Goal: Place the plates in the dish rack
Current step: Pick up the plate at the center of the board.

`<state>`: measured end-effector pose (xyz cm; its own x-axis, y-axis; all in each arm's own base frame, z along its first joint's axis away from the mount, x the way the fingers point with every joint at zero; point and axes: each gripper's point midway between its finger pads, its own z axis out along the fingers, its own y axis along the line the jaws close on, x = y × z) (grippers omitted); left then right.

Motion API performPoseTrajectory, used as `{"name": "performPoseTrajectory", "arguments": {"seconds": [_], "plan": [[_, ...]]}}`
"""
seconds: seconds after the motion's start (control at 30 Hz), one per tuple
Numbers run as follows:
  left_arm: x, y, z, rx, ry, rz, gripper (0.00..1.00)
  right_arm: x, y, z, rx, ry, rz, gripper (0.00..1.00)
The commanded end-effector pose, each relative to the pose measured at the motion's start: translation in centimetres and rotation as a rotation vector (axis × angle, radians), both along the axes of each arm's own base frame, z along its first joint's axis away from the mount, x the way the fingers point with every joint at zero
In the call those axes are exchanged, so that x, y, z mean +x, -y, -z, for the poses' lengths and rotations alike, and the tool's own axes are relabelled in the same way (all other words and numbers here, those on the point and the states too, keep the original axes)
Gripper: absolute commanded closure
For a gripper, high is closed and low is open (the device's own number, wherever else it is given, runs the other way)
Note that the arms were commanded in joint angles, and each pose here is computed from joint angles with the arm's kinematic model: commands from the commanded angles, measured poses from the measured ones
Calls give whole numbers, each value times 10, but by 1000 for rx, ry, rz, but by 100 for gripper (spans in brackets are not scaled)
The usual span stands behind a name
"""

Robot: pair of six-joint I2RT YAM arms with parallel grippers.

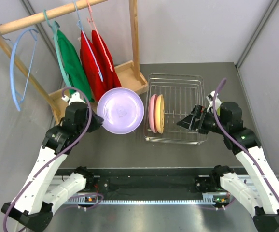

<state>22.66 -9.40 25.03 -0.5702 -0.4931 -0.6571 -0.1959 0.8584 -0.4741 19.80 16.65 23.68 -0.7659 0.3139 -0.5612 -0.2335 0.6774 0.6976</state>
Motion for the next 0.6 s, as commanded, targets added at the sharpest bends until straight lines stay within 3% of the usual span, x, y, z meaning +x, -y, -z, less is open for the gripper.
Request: {"name": "performPoseTrajectory", "arguments": {"seconds": [0.0, 0.13, 0.43, 0.53, 0.57], "plan": [[8, 35, -33, -97, 78, 164, 100, 5, -9, -45, 78, 145, -45, 1], [9, 64, -33, -147, 70, 277, 100, 7, -14, -57, 98, 177, -54, 1], [-3, 145, -24, -123, 67, 440, 100, 13, -29, -58, 114, 178, -81, 6], [-7, 165, -24, -145, 75, 486, 100, 14, -33, -54, 113, 165, -84, 12], [-8, 170, -23, -146, 74, 502, 100, 13, -35, -53, 115, 162, -92, 21]]}}
